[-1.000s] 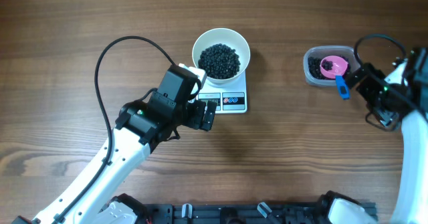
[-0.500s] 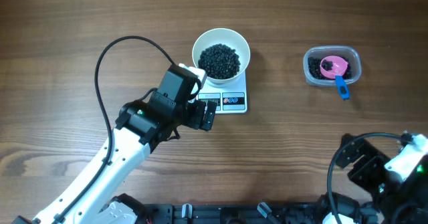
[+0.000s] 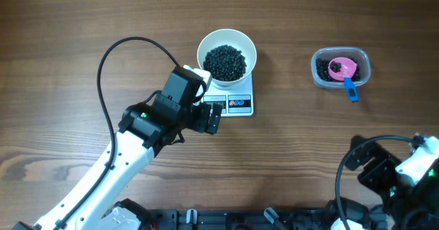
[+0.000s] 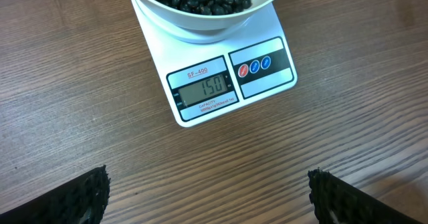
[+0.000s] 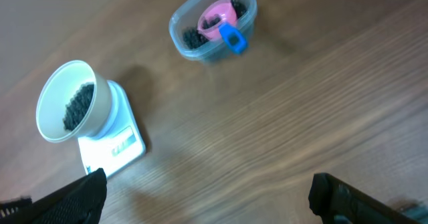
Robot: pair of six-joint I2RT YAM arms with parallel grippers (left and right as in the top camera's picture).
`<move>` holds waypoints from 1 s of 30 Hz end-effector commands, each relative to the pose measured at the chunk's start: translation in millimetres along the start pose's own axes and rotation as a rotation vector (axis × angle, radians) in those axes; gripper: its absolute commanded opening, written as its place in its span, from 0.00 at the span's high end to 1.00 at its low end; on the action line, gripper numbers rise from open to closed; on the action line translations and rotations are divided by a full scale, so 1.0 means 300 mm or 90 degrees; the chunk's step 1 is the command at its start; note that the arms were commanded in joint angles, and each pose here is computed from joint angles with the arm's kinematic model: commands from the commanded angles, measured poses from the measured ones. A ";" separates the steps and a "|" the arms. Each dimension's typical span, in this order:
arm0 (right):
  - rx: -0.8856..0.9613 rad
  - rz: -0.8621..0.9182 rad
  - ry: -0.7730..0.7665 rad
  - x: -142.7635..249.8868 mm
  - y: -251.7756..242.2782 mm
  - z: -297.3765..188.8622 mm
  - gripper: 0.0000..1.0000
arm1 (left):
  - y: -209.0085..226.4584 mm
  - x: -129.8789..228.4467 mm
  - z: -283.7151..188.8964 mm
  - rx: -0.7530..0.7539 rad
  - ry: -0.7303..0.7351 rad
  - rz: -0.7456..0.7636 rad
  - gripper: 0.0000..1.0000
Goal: Scoop item into bowl and weigh 150g on scale
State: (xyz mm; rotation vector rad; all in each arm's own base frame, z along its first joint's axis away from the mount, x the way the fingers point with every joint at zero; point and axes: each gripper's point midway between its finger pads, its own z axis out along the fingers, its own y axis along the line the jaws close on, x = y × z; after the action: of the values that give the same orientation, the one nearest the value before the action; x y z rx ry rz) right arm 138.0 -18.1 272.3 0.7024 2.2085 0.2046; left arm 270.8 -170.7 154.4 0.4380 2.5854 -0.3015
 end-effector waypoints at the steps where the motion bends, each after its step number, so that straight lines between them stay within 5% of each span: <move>1: 0.002 -0.040 -0.028 -0.019 -0.015 0.060 0.00 | 0.006 0.010 0.007 0.002 0.005 0.004 0.00; 7: -0.123 -0.222 -0.238 -0.074 0.068 0.126 0.00 | 0.006 0.010 0.007 0.002 0.005 0.004 0.00; 14: -0.219 -0.309 -0.405 -0.043 0.104 0.239 0.00 | 0.006 0.010 0.007 0.002 0.005 0.004 0.00; 30: -0.259 -0.293 -0.483 0.019 0.141 0.419 0.00 | 0.006 0.010 0.007 0.001 0.005 0.004 0.00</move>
State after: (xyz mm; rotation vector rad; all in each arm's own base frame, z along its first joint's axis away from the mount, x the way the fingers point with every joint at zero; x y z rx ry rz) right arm 245.2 13.5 200.1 -0.0148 1.4820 0.1361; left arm 270.5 -170.5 153.8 0.4382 2.5869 -0.3008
